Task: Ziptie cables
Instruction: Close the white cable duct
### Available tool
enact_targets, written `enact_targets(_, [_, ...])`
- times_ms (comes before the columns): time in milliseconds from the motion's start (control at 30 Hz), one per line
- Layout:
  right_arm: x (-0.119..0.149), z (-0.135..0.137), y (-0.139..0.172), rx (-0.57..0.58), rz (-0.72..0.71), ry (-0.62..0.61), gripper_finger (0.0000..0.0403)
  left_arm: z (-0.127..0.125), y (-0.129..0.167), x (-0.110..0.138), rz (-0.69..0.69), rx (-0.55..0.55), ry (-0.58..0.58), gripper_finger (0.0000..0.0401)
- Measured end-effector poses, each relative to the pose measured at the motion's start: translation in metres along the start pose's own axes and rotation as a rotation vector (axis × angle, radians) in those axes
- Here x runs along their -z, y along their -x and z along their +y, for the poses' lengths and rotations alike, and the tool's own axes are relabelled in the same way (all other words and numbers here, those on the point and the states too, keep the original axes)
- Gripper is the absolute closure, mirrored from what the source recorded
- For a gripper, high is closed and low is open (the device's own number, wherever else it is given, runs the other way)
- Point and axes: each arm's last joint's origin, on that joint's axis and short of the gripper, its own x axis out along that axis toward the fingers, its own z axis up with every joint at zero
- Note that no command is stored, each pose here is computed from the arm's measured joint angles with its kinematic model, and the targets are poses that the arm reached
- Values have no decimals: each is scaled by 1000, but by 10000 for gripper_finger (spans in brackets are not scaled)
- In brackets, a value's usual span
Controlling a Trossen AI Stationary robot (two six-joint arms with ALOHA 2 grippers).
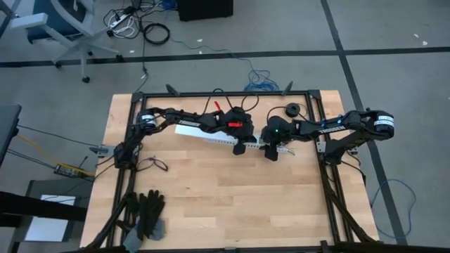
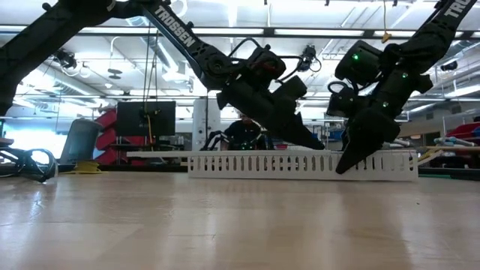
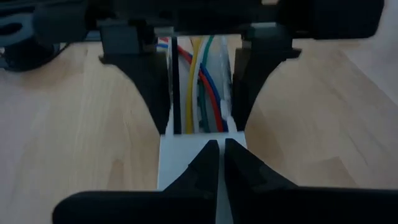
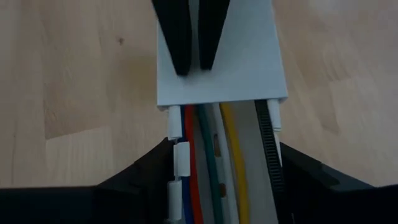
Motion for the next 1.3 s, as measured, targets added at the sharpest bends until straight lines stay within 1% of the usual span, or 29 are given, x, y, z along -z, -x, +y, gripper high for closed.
enact_targets(133, [0,0,0,-3,-6,0,191,1,-13,-3,-10,9,-8,401])
enact_targets(233, [-2,0,0,-3,-21,-8,187,2,-14,-8,-22,-3,-15,401])
enact_targets(400, [-6,0,1,-3,-75,-12,168,5,1,-25,-59,-25,-30,401])
enact_targets(533, [-3,0,0,-2,-66,-46,149,7,13,-36,-77,-33,-44,401])
enact_targets(700, [-3,-1,0,0,-70,-46,131,4,14,-34,-43,-16,-46,401])
enact_targets(867, [-2,-1,0,1,-56,-47,120,3,15,-24,55,14,-9,401])
enact_targets(933, [-2,-1,0,1,-55,-47,118,2,16,-21,83,23,-11,401])
enact_targets(1033, [-2,-1,0,1,-54,-43,118,0,16,-18,118,36,-6,401])
enact_targets(1133, [-2,-1,0,2,-52,-36,120,0,16,-15,157,13,0,401])
enact_targets(1300, [-1,-1,0,5,-50,-36,132,1,17,-15,165,4,2,401])
